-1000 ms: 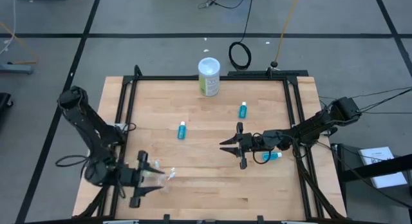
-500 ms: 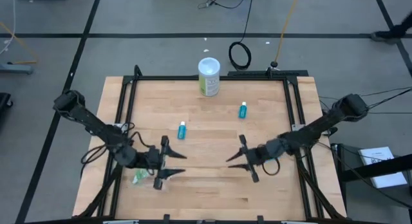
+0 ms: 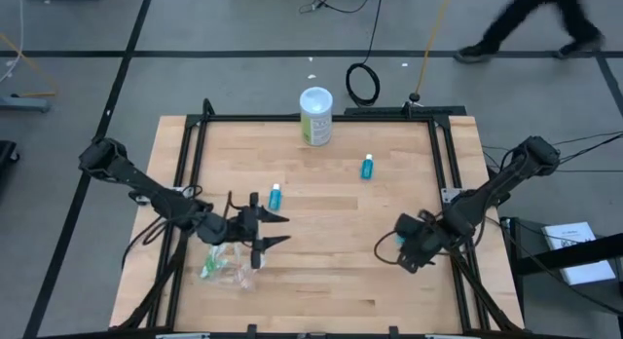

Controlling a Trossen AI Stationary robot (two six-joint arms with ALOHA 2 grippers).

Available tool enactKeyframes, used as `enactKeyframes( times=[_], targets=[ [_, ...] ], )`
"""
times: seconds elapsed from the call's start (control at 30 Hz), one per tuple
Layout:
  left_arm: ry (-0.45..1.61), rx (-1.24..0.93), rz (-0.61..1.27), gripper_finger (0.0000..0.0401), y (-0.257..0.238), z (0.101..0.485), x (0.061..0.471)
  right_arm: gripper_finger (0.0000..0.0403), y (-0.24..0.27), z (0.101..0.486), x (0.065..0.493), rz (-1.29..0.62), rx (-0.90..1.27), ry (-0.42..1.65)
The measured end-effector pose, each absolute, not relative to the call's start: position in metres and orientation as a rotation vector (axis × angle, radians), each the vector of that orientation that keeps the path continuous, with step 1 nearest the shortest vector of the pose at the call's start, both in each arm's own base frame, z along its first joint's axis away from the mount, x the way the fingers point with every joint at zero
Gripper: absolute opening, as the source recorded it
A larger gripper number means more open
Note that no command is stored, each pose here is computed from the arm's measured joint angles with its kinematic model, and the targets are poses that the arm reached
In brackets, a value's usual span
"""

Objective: Pick & Place toothbrushing station
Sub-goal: Put the blue mouthwash into the transparent organizer

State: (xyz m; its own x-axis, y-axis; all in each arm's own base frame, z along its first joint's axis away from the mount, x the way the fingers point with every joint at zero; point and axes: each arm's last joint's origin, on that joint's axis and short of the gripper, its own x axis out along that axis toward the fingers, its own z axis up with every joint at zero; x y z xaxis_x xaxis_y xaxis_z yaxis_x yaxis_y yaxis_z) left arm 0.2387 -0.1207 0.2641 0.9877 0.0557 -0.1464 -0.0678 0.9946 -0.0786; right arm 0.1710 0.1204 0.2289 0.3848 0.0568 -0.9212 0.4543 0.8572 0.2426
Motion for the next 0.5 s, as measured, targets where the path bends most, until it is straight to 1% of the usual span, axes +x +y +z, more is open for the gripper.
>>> enactKeyframes(
  times=[0.1, 0.23, 0.4, 0.5],
  targets=[
    [0.160, -0.087, 0.083, 0.0212, -0.116, 0.262, 0.241, 0.0164, 0.118, 0.209, 0.157, -0.366, 0.628, 1.333],
    [0.163, -0.080, 0.100, 0.0212, -0.112, 0.262, 0.243, 0.0154, 0.113, 0.185, 0.143, -0.471, 0.736, 1.478],
    [0.181, -0.068, 0.114, 0.0212, -0.108, 0.260, 0.244, 0.0146, 0.103, 0.163, 0.132, -0.611, 0.781, 1.519],
    [0.188, -0.074, 0.117, 0.0212, -0.108, 0.259, 0.244, 0.0144, 0.094, 0.153, 0.129, -0.686, 0.786, 1.497]
  ],
)
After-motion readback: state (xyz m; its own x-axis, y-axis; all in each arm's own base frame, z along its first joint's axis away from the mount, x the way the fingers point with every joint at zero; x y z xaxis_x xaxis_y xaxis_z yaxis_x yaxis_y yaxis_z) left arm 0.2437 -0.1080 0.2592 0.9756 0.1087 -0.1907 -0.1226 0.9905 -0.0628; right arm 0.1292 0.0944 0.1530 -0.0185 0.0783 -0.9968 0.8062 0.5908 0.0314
